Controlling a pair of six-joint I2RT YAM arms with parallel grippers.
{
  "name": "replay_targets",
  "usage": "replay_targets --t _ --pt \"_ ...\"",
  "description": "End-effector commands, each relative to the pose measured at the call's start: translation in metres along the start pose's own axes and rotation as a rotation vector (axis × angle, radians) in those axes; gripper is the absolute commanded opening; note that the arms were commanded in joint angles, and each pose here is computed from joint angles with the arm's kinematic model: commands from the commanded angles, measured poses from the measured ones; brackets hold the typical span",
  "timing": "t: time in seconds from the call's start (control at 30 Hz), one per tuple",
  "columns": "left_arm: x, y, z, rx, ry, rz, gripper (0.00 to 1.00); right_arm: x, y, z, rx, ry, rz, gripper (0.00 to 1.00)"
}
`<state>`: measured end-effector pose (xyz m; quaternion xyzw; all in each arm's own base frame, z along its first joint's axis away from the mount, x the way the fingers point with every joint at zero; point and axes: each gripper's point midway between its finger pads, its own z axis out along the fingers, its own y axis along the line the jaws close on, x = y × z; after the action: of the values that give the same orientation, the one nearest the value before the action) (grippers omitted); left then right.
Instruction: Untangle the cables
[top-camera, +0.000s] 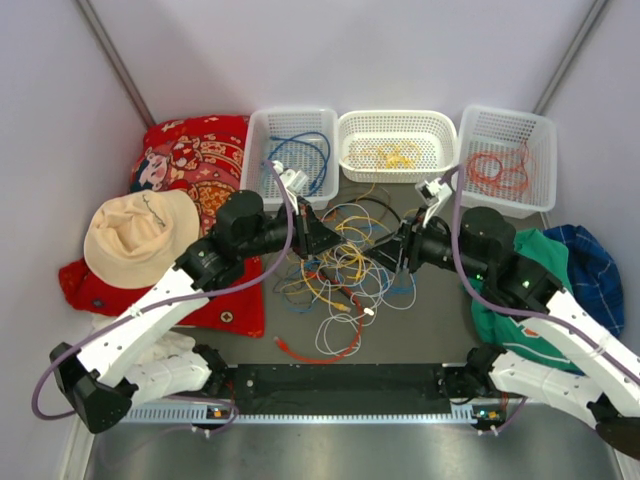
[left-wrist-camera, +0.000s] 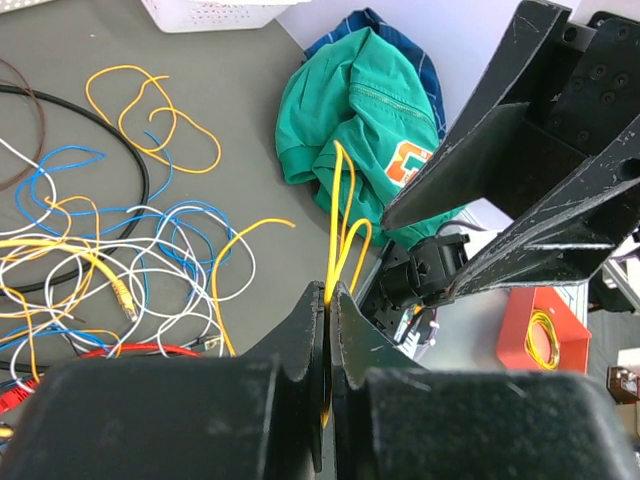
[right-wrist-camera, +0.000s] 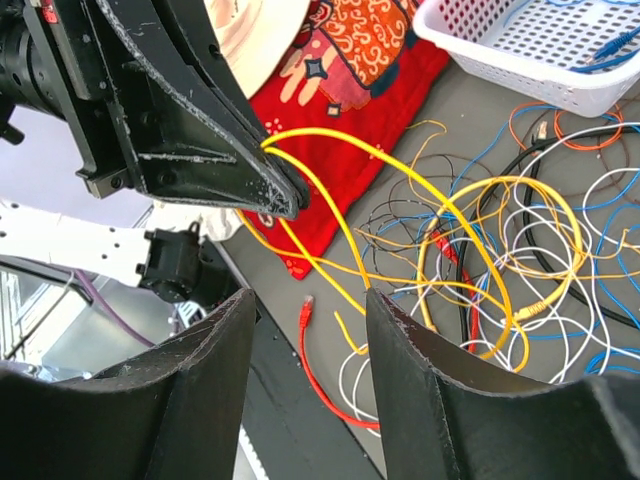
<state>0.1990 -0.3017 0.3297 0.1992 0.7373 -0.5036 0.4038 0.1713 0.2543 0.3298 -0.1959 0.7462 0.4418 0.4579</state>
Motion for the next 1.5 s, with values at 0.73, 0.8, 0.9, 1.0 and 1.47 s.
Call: replay_targets --t 0.73,0.8,0.9,1.0,1.47 --pt "-0.018 0.004 -0.008 -0.066 -0.088 0.037 0.84 -0.043 -0.002 -0.013 0.096 -0.118 -0.052 0.00" --pt "-0.021 0.015 -0.012 -0.130 -0.119 0.031 0.99 -0.058 0.003 -0.026 0.111 -0.152 -0.066 0.00" --pt "-0.023 0.027 -0.019 -0.198 -0.156 0.027 0.99 -0.077 0.012 -0.043 0.121 -0.192 -0.085 0.00" --pt "-0.027 0.031 -0.024 -0.225 -0.194 0.028 0.99 -0.096 0.020 -0.055 0.126 -0.232 -0.097 0.00" --pt "-0.033 -0.049 -0.052 0.345 -0.617 0.289 0.99 -0.132 0.038 -0.081 0.150 -0.286 0.038 0.00"
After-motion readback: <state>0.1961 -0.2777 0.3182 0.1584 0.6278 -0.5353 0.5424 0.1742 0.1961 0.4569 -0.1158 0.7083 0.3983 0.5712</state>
